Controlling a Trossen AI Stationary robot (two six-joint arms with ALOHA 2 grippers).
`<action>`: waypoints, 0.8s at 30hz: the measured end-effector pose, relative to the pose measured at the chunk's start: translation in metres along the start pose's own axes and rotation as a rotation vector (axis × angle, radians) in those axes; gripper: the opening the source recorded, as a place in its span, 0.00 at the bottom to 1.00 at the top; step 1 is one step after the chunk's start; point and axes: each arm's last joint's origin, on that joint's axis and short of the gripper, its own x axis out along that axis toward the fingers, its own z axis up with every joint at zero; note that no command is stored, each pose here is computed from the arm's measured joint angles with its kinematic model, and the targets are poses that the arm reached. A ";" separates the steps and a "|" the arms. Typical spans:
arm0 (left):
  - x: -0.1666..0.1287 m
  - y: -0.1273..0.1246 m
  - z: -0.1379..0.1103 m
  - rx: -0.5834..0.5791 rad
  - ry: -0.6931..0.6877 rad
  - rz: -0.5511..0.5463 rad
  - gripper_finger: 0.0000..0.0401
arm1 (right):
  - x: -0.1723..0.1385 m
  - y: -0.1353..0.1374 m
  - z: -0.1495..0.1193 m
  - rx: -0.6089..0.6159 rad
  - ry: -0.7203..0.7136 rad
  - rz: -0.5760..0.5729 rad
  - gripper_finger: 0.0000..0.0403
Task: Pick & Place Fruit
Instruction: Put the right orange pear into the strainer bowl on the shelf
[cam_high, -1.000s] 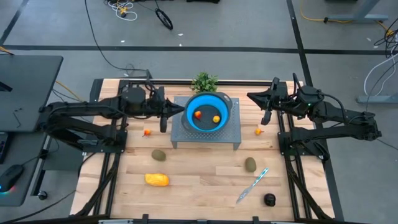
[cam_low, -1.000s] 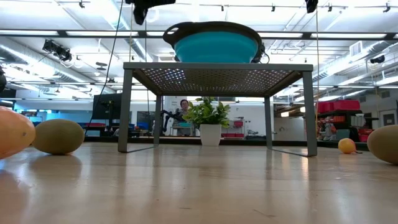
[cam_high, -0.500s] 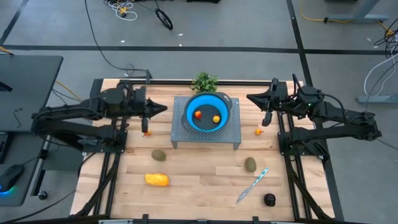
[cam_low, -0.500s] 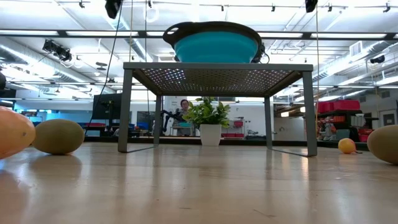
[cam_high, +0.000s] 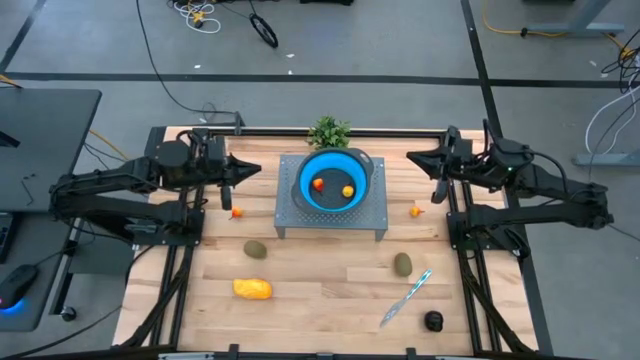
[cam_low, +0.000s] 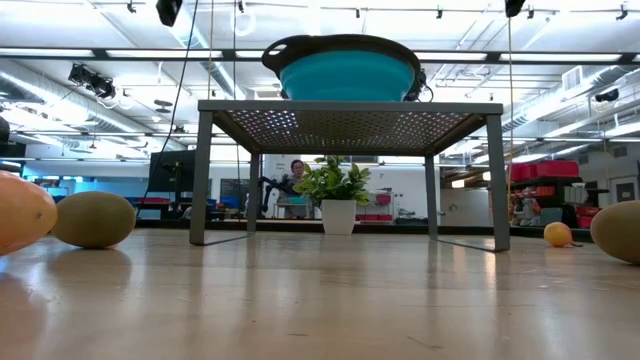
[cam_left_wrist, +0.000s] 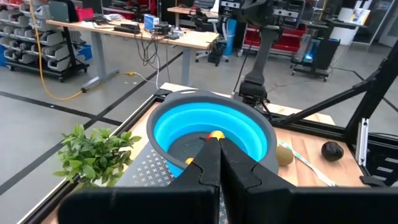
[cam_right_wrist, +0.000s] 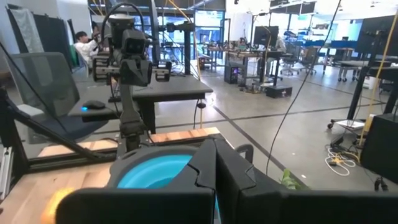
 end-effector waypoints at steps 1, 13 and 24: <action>0.000 0.000 0.000 -0.001 0.000 0.001 0.00 | -0.003 0.000 0.000 0.000 0.006 0.000 0.00; 0.000 0.000 0.000 0.000 -0.001 0.005 0.00 | -0.024 -0.003 -0.005 0.011 0.048 0.000 0.00; 0.000 0.000 0.000 0.000 0.000 0.007 0.00 | -0.024 -0.001 -0.009 0.049 0.090 0.093 0.00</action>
